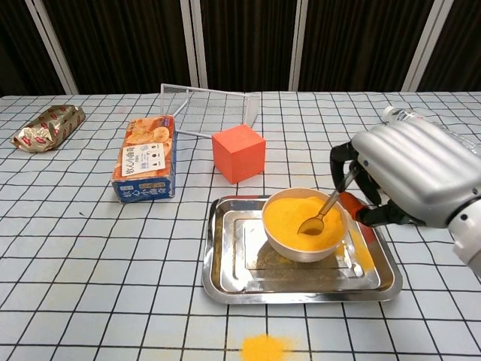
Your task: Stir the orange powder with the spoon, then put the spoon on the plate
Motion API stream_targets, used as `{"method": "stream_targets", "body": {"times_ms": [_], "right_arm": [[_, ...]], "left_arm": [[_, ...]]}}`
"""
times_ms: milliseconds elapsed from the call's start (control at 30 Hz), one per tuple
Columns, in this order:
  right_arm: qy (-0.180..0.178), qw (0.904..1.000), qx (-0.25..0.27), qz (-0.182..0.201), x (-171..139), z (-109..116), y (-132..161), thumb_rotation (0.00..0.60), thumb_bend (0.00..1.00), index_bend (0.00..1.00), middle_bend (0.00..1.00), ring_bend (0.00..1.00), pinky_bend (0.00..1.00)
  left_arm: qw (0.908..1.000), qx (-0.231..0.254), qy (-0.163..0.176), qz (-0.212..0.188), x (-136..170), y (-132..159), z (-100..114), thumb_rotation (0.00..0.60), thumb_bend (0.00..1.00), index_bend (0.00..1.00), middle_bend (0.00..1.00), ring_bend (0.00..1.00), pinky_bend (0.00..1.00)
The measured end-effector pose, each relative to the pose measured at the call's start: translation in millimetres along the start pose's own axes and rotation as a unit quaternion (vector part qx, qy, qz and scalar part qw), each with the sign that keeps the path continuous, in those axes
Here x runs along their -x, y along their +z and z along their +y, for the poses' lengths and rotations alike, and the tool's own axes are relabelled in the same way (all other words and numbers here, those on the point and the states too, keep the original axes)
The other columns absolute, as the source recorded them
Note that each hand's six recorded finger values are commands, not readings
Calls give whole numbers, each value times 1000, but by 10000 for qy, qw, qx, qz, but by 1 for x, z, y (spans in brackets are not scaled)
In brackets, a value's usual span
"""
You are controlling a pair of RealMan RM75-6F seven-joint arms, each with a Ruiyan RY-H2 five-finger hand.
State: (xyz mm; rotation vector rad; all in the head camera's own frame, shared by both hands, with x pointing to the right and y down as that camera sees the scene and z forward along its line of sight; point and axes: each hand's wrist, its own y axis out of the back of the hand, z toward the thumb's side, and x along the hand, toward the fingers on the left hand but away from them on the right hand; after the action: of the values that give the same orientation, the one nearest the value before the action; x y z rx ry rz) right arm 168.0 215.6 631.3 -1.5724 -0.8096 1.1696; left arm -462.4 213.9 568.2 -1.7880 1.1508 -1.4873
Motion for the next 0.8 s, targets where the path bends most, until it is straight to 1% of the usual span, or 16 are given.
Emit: {"method": "stream_targets", "body": {"times_ms": [167, 300, 500, 667, 800], "right_arm": [[-99, 9998, 38, -152, 6, 3, -10, 600, 712, 931, 770, 593, 525], [-141, 9997, 59, -175, 7, 5, -14, 600, 712, 931, 770, 593, 524], [-132, 9998, 153, -90, 3, 8, -8, 600, 713, 931, 770, 593, 525], [-118, 9998, 157, 72, -3, 13, 3, 600, 713, 931, 770, 593, 524], [-175, 9997, 142, 121, -1, 17, 7, 600, 712, 931, 770, 593, 524]], "left_arm": [[10000, -3, -11, 2, 0, 0, 0, 600, 0, 0, 0, 0, 0], [10000, -4, -11, 5, 0, 0, -1, 600, 0, 0, 0, 0, 0], [10000, -8, -17, 5, 0, 0, -1, 600, 0, 0, 0, 0, 0], [10000, -5, -13, -3, 0, 0, 0, 600, 0, 0, 0, 0, 0], [10000, 3, -1, -12, 1, 1, 0, 600, 0, 0, 0, 0, 0]]}}
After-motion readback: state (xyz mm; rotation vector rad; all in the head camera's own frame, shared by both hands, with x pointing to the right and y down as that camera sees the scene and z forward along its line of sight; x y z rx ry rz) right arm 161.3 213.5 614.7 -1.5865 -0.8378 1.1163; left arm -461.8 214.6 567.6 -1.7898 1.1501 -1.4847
